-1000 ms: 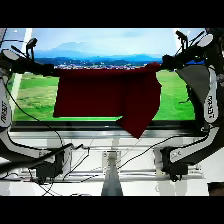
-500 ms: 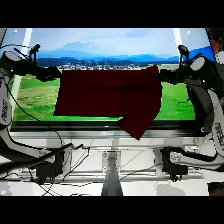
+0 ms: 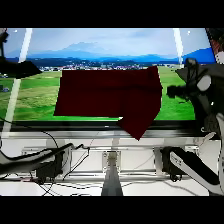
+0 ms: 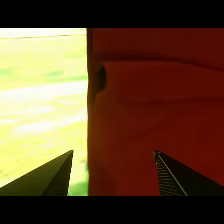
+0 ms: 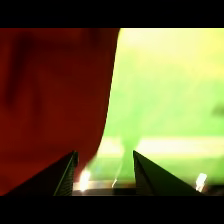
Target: Fold the clothes and pants, and hang the long-sleeved shirts on hangers.
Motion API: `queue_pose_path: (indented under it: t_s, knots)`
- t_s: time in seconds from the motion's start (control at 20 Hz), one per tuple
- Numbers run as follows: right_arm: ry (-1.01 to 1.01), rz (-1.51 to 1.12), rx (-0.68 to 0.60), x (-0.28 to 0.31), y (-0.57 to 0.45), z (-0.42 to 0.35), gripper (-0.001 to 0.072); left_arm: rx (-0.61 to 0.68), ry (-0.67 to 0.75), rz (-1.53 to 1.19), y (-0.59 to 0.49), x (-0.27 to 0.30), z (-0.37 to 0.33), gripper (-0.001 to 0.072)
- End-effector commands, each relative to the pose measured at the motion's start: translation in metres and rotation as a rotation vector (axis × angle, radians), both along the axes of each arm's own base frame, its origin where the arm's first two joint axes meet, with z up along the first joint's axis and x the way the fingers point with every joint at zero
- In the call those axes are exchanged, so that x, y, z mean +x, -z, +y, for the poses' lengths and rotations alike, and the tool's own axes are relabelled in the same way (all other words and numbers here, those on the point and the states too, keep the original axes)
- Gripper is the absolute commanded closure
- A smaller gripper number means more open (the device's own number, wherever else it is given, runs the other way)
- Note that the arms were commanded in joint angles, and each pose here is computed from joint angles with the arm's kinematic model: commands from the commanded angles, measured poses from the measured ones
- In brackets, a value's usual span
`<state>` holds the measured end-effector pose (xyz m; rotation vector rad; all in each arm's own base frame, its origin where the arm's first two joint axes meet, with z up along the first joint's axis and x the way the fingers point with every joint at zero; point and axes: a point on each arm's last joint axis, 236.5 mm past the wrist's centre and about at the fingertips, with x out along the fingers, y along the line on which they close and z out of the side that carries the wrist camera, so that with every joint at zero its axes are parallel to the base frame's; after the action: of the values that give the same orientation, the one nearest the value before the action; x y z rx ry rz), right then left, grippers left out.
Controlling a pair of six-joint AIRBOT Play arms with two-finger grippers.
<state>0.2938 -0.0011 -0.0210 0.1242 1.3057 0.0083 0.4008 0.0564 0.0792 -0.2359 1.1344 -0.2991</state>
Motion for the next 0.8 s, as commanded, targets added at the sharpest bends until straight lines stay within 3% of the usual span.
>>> queue_pose_path:
  t_s: [0.0,0.1,0.2,0.6,0.7,0.75]
  knots:
    - [0.113,0.094,0.201,-0.068,0.042,0.044,0.0332,0.026,-0.023,-0.023,-0.012,-0.023,0.011,0.0168]
    - [0.202,0.132,0.365,-0.089,0.061,0.077,0.0331,-0.007,-0.044,0.043,0.015,-0.036,0.011,0.0167]
    - [0.275,0.181,0.445,-0.103,0.08,0.092,0.0327,-0.043,-0.064,0.117,0.05,-0.05,0.006,0.0167]
    - [0.328,0.195,0.466,-0.111,0.099,0.095,0.0349,-0.158,-0.121,0.37,0.154,-0.109,-0.017,0.0166]
    - [0.338,0.166,0.464,-0.104,0.098,0.093,0.0567,-0.184,-0.126,0.417,0.168,-0.119,-0.022,0.0167]
    - [0.342,0.147,0.459,-0.1,0.098,0.091,0.064,-0.194,-0.127,0.439,0.174,-0.124,-0.025,0.0167]
